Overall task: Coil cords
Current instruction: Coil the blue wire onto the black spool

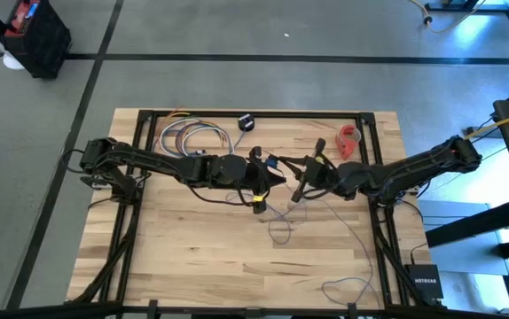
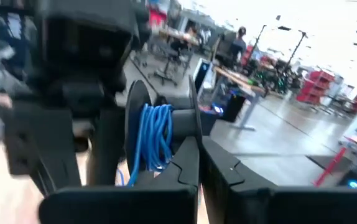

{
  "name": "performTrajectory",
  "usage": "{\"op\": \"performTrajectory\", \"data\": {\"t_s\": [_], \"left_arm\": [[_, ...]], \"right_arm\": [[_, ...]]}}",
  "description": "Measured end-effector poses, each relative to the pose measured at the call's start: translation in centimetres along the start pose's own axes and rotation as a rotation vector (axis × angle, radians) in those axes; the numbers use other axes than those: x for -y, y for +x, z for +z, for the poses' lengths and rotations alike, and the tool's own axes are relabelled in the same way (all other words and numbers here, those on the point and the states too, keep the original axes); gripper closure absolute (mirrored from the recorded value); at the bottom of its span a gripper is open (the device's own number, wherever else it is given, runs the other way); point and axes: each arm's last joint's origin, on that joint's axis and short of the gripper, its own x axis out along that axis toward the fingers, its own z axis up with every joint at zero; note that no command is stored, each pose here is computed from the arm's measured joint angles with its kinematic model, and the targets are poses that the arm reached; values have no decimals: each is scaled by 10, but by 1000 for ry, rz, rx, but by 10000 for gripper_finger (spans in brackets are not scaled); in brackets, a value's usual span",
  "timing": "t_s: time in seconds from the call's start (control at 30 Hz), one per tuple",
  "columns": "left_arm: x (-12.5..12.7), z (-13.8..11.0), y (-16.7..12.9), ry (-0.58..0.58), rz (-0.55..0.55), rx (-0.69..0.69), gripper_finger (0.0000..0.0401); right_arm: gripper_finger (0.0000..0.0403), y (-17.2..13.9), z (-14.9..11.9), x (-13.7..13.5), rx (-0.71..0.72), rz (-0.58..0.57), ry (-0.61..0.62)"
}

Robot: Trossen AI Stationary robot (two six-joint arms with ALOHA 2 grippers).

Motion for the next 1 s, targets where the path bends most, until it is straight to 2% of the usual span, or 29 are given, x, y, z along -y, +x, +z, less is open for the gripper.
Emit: {"op": "performTrajectory", "data": {"t_s": [0.4,0.57,0.67,0.9,1.0], "left_arm": [[1,8,1,51,-3,94,400],[3,-5,5,63,-7,119,400],[1,-5,3,67,8,168,400],[3,-10,3,73,3,132,398],[3,-10,2,69,1,132,381]], "right_arm": [[397,-5,21,11,164,-51,52],[397,-10,36,19,282,-89,110],[397,-9,39,20,295,-74,100],[397,-11,43,17,283,-51,56],[397,-11,43,17,276,-66,32]]}}
